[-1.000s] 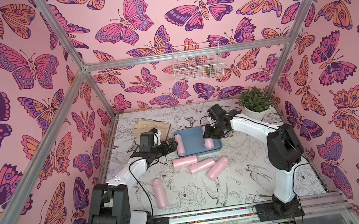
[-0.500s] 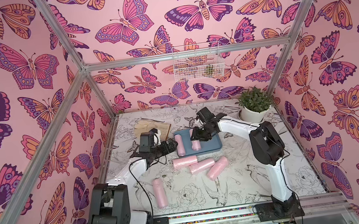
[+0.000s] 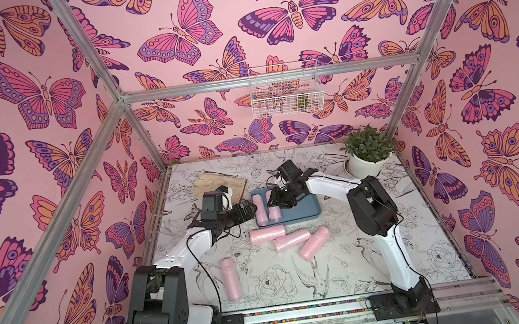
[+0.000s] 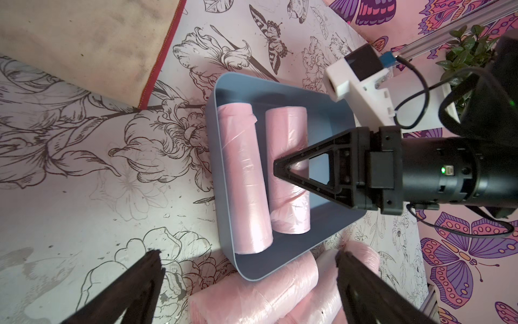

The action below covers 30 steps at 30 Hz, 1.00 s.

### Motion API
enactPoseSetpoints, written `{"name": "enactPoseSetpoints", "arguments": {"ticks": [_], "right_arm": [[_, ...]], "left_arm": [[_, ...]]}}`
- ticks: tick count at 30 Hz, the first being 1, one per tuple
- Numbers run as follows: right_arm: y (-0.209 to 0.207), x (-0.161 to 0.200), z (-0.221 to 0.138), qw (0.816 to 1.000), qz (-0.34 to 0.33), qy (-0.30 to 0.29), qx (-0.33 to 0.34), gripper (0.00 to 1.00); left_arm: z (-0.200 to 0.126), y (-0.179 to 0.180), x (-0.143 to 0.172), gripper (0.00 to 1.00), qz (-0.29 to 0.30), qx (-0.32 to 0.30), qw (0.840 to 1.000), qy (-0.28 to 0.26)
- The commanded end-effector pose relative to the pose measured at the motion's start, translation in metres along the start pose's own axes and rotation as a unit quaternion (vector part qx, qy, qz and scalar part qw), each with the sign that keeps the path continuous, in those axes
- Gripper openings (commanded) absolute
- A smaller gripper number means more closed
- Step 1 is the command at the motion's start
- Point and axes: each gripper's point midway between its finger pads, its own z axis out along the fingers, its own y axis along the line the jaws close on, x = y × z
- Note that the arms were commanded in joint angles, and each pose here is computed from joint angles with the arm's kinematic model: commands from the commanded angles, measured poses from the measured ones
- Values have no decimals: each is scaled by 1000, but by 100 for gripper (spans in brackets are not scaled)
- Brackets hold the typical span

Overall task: Put the roll of trash bags into the storage box
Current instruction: Place the roll of trash bags in the storage box.

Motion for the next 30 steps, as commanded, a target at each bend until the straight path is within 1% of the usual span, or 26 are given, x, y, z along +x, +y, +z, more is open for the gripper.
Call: {"name": "enactPoseSetpoints", "arguments": {"ticks": [1,8,14,20,26,30], "right_arm": [[22,-7,3,999,-8,-5,-34,29],[24,-5,8,999,-5,-1,-41,30],[24,-4,9,999,-5,1,-44,34],[28,-5,5,999,-7,-1,-47,43],[28,-4,3,999,-9,-2,-46,59],[29,-4,1,999,-10,-4,-46,63]], "left_arm": [[-2,0,7,100,0,1,1000,4],[-3,0,7,100,-1,1,1000,4],[-3,1,8,100,-1,0,1000,5],[-3,1,8,100,-1,1,1000,5],[-3,1,8,100,0,1,1000,4],[-4,1,9,100,0,1,1000,4]]}}
